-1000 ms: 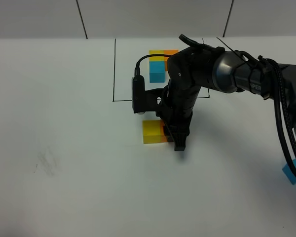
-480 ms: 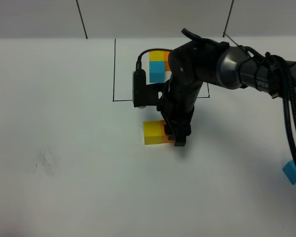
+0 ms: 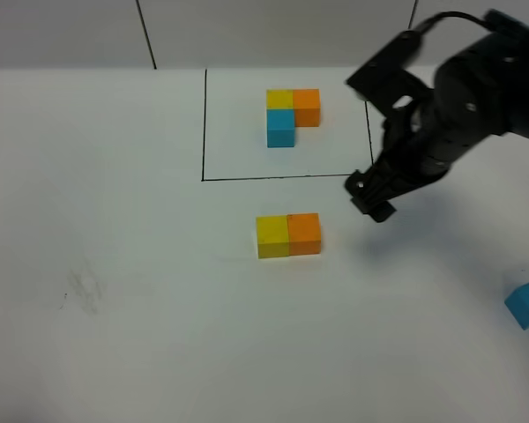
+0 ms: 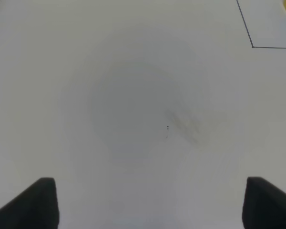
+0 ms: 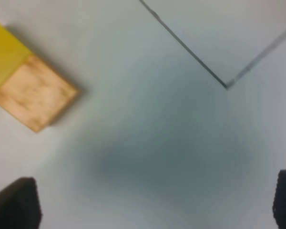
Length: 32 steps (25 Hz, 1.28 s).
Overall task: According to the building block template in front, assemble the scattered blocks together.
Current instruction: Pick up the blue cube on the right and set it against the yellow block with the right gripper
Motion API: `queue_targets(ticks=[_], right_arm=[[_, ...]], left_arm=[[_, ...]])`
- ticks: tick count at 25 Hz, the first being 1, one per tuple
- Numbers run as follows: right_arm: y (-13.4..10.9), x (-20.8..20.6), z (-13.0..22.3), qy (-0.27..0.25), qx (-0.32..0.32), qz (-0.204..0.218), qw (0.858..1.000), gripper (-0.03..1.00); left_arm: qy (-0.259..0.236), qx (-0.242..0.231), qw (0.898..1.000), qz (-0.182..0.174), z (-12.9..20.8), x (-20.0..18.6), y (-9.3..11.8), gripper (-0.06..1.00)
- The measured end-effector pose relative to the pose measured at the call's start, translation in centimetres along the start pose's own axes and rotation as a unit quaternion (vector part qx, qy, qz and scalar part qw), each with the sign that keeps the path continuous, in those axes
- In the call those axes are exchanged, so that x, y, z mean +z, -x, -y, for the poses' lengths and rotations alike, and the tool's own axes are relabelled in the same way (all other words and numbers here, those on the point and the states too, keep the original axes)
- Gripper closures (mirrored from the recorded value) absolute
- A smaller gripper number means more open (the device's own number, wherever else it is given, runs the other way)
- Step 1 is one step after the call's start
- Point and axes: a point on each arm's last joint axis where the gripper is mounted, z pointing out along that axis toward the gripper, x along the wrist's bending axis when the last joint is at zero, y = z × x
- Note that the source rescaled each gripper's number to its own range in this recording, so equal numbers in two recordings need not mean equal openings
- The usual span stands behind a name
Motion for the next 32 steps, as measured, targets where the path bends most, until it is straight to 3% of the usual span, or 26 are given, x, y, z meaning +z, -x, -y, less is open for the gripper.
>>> queue_targets(ticks=[4,10,23,32], right_arm=[[3.1,-1.4,4.4,-0.020,0.086,0.037,0.995,0.00],[5.4,-1.0,9.0,-0.079,0.148,0.052,0.984,0.00],[5.0,0.6,13.0,-0.146,0.160,0.044,0.975,0.02],[5.4,1.5,14.9,-0.145,0.178,0.048,0.972,0.04]], left_arm=[[0.000,0.000,1.000,0.000,0.0,0.0,0.0,0.29],[0.000,0.000,1.000,0.000,0.0,0.0,0.0,0.29],[0.000,0.000,1.000,0.000,0.0,0.0,0.0,0.29],[0.000,0.000,1.000,0.000,0.0,0.0,0.0,0.29]])
